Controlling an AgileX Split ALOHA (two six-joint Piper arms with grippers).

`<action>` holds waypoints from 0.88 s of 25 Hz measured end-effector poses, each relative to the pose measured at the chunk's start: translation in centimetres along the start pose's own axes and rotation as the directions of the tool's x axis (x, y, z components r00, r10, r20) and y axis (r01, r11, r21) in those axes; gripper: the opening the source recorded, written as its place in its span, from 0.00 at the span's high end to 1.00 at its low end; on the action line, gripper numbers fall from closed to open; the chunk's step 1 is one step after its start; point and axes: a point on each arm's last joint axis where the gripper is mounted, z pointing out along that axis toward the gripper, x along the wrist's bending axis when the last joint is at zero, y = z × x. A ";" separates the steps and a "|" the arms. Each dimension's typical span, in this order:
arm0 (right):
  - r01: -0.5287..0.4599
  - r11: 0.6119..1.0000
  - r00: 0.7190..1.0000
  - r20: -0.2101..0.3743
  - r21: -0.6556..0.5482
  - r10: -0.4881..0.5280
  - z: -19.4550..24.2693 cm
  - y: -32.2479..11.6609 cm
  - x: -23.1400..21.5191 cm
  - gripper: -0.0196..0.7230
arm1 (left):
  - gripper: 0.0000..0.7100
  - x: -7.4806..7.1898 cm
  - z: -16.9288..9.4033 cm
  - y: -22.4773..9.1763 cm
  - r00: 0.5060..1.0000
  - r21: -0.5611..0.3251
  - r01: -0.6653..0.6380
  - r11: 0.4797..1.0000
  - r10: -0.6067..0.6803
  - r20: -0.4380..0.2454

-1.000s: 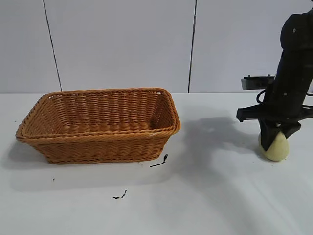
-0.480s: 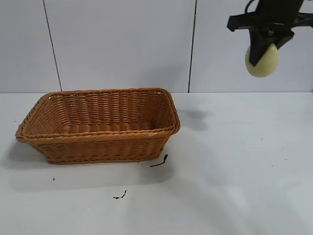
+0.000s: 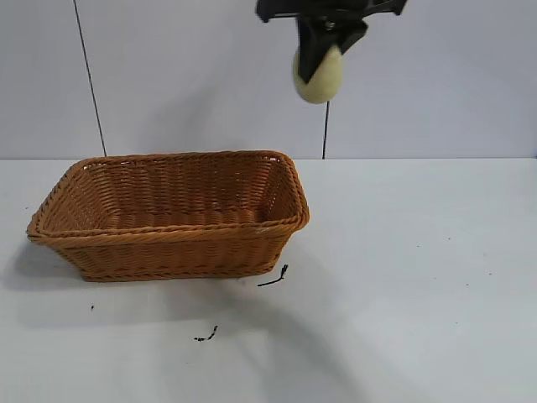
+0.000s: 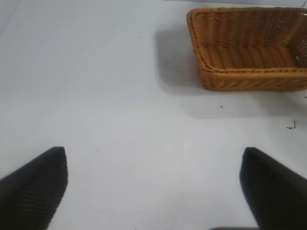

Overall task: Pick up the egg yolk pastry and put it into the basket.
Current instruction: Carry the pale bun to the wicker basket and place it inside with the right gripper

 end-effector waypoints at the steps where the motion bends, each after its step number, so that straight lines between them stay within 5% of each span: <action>1: 0.022 1.000 1.000 -0.013 0.008 -0.022 0.7 0.0 1.2 0.86 | 0.02 0.0 0.0 0.0 1.000 0.000 0.000 1.000 0.000 0.000; 7: 0.102 0.993 0.993 -0.058 0.055 -0.099 6.5 -0.9 5.9 0.86 | 0.02 0.0 0.0 0.0 1.000 0.000 0.000 1.000 0.000 0.000; 16: 0.101 0.992 0.993 -0.076 0.072 -0.096 13.5 -2.2 7.1 0.86 | 0.02 0.0 0.0 0.0 1.000 0.000 0.000 1.000 0.000 0.000; 19: 0.096 0.993 0.993 -0.081 0.065 -0.090 13.8 -2.2 7.2 0.76 | 0.02 0.0 0.0 0.0 1.000 0.000 0.000 1.000 0.000 0.000; 22: 0.094 0.994 0.993 -0.084 0.059 -0.089 13.7 -2.1 7.2 0.48 | 0.02 0.0 0.0 0.0 1.000 0.000 0.000 1.000 0.000 0.000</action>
